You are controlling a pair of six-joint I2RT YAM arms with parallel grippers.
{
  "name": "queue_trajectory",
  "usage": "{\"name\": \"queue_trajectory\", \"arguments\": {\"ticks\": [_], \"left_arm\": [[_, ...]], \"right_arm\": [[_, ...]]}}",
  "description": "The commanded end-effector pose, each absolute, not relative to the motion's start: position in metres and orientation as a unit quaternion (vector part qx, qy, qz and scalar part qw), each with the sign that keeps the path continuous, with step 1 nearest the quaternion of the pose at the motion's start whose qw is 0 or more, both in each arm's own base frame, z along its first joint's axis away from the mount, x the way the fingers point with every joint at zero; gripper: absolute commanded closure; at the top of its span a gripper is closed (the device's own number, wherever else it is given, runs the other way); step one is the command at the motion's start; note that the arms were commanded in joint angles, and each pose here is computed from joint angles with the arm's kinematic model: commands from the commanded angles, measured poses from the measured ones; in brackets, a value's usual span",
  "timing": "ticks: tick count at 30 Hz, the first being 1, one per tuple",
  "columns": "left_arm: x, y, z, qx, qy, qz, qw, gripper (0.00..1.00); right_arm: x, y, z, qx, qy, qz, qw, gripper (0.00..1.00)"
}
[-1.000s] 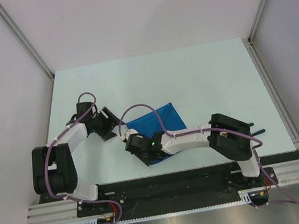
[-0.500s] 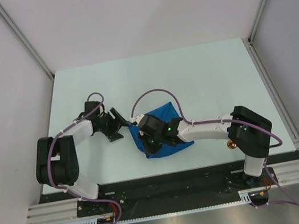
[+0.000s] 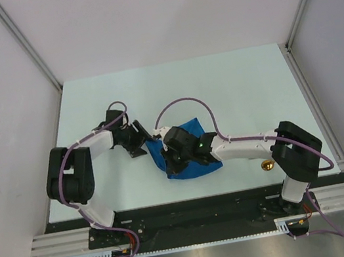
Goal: Fold the napkin into a case and place the utensils inside
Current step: Pick up the upper triangle-folded napkin from the center of the board.
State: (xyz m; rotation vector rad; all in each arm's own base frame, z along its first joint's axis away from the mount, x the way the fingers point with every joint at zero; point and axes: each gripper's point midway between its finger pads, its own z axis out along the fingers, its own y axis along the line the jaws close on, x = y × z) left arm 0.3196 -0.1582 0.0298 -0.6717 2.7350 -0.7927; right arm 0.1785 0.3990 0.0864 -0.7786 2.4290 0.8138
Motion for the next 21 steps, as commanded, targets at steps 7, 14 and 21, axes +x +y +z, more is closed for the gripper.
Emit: {"name": "queue_trajectory", "arguments": {"ticks": [7,14,21], "left_arm": [[0.337,-0.153,0.015,-0.249,0.935,-0.224,0.116,0.44],[0.350,-0.137,0.023,-0.242,0.939,-0.187,0.158,0.74],[0.350,-0.120,0.033,-0.233,0.942,-0.154,0.185,0.98]], "right_arm": [[0.180,0.410,0.112,-0.272,0.862,0.347,0.253,1.00],[0.170,0.412,0.105,-0.274,0.858,0.363,0.241,1.00],[0.160,0.417,0.106,-0.272,0.850,0.388,0.229,1.00]]}}
